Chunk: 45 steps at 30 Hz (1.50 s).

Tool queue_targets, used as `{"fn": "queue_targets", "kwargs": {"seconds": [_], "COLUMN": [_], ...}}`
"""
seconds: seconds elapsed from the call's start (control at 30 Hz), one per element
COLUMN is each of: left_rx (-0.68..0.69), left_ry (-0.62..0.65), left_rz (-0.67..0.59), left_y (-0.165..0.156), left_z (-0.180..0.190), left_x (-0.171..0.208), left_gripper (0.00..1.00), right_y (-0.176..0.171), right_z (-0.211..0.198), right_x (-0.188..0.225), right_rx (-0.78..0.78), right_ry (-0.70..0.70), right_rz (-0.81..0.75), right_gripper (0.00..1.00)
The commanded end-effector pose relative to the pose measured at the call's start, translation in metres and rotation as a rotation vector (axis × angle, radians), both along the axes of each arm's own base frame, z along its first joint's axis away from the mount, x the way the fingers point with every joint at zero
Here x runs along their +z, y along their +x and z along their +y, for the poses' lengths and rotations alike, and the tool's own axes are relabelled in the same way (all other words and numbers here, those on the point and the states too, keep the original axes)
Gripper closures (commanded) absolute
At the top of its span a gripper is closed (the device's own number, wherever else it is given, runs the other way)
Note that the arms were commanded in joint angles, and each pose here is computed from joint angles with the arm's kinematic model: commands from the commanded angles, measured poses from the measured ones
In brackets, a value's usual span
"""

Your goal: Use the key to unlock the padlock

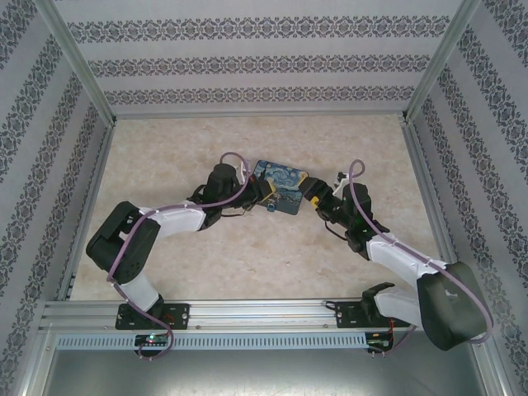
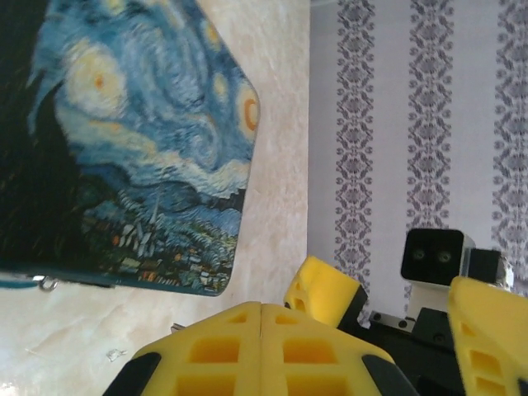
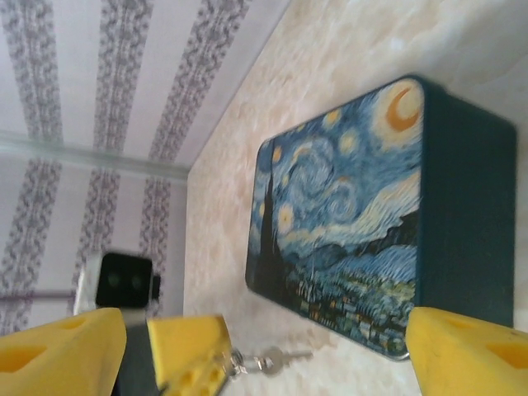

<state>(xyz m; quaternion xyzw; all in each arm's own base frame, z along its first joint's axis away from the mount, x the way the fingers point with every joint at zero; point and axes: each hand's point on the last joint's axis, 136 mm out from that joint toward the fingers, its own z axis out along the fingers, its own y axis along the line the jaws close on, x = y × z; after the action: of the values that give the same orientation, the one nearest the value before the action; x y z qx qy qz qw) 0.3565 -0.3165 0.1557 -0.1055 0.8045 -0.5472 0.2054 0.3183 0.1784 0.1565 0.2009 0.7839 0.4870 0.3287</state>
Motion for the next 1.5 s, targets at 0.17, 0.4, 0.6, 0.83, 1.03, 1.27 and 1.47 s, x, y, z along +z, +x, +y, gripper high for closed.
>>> {"fn": "queue_targets", "kwargs": {"seconds": [0.17, 0.4, 0.6, 0.83, 1.03, 1.27, 1.47], "left_rx": [-0.208, -0.278, -0.282, -0.297, -0.32, -0.347, -0.341], "left_ry": [-0.076, -0.128, -0.128, -0.137, -0.135, -0.131, -0.124], "left_rz": [-0.142, -0.15, -0.139, -0.126, -0.121, -0.114, -0.105], "left_y": [-0.002, -0.006, -0.007, -0.009, -0.012, -0.013, -0.012], "left_z": [0.0, -0.009, -0.009, -0.01, -0.011, -0.013, -0.014], "left_x": [0.037, 0.053, 0.052, 0.05, 0.05, 0.05, 0.046], "left_gripper": [1.0, 1.0, 1.0, 1.0, 1.0, 1.0, 1.0], "right_y": [-0.006, -0.004, -0.003, -0.003, 0.0, 0.0, -0.003], "right_z": [0.034, 0.054, 0.066, 0.066, 0.063, 0.068, 0.07], "right_x": [0.032, 0.037, 0.037, 0.033, 0.036, 0.038, 0.035], "right_rx": [0.214, 0.217, 0.222, 0.213, 0.218, 0.246, 0.266], "right_ry": [0.158, 0.202, 0.221, 0.224, 0.219, 0.221, 0.225], "right_rz": [-0.2, -0.235, -0.242, -0.24, -0.249, -0.254, -0.249], "right_gripper": [0.34, 0.48, 0.56, 0.61, 0.65, 0.81, 0.82]}}
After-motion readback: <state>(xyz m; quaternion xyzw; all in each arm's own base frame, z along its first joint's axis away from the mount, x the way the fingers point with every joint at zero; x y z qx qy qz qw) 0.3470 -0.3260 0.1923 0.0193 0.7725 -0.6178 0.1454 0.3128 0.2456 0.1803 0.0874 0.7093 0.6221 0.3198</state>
